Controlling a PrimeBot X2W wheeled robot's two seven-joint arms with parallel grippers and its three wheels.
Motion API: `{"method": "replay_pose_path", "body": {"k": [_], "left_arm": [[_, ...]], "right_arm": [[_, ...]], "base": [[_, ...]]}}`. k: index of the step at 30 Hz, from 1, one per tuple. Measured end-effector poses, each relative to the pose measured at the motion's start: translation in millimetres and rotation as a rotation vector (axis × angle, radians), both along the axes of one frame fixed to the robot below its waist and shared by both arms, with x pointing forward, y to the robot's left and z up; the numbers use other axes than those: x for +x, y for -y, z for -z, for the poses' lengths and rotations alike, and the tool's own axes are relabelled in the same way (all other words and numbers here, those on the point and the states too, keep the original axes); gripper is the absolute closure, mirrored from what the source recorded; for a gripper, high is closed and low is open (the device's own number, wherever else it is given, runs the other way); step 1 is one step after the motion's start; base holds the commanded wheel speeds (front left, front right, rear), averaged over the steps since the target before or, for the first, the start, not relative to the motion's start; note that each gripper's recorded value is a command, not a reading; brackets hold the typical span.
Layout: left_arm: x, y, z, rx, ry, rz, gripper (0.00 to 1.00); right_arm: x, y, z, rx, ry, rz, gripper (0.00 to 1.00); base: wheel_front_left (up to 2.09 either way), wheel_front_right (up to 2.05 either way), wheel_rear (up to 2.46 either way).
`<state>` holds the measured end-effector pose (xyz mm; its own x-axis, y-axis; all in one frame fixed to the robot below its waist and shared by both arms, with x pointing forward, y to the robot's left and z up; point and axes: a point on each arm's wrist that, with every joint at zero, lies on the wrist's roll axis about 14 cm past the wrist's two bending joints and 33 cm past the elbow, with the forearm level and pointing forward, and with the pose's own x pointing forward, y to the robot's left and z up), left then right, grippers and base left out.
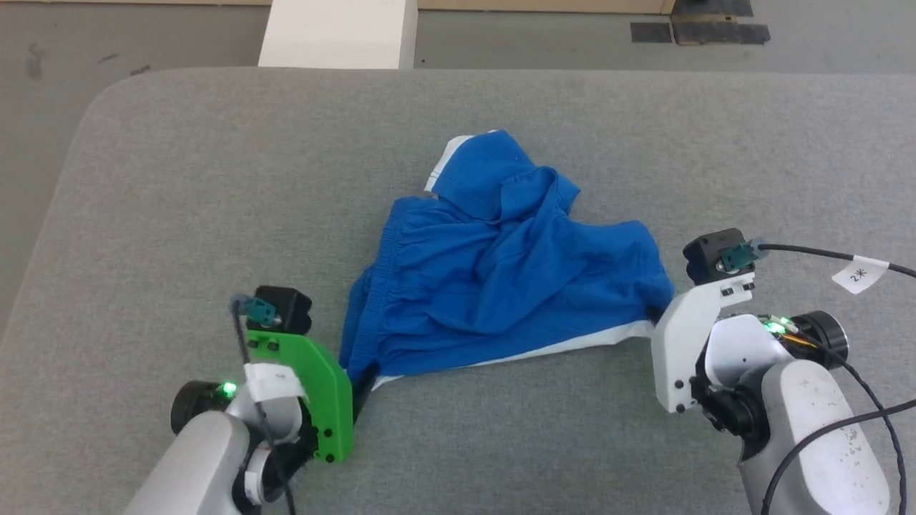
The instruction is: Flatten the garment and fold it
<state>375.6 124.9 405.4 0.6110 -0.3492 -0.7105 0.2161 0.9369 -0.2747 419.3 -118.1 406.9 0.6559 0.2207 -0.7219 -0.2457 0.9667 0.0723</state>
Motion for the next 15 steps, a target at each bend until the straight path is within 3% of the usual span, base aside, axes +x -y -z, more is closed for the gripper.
{"method": "replay_pose_path", "body": {"k": [3, 4, 5, 6, 7, 15], "left_arm": [[-5.3, 2.8, 15.6, 0.009, -0.063, 0.005, 0.0], [-5.5, 3.6, 18.7, 0.009, -0.073, 0.006, 0.14], [-4.9, 4.5, 20.7, 0.006, -0.08, 0.006, 0.55], [-4.1, 5.8, 21.5, 0.0, -0.083, 0.006, 0.73], [-2.8, 7.7, 21.6, -0.01, -0.08, 0.005, 0.99], [-1.3, 14.6, 17.2, -0.052, -0.06, 0.008, 1.0]], "right_arm": [[-0.5, 1.6, 3.5, 0.001, -0.009, 0.004, 1.0], [-0.7, 2.2, 4.8, 0.001, -0.013, 0.006, 1.0], [-0.9, 3.0, 6.0, 0.0, -0.016, 0.008, 1.0], [-0.9, 3.5, 6.9, 0.0, -0.018, 0.01, 1.0], [-0.8, 4.1, 7.9, 0.0, -0.02, 0.012, 1.0], [0.6, 4.0, 7.5, 0.004, -0.014, 0.015, 1.0]], "base": [[0.0, 0.0, 0.0], [0.0, 0.0, 0.0], [0.0, 0.0, 0.0], [0.0, 0.0, 0.0], [0.0, 0.0, 0.0], [0.0, 0.0, 0.0]]}}
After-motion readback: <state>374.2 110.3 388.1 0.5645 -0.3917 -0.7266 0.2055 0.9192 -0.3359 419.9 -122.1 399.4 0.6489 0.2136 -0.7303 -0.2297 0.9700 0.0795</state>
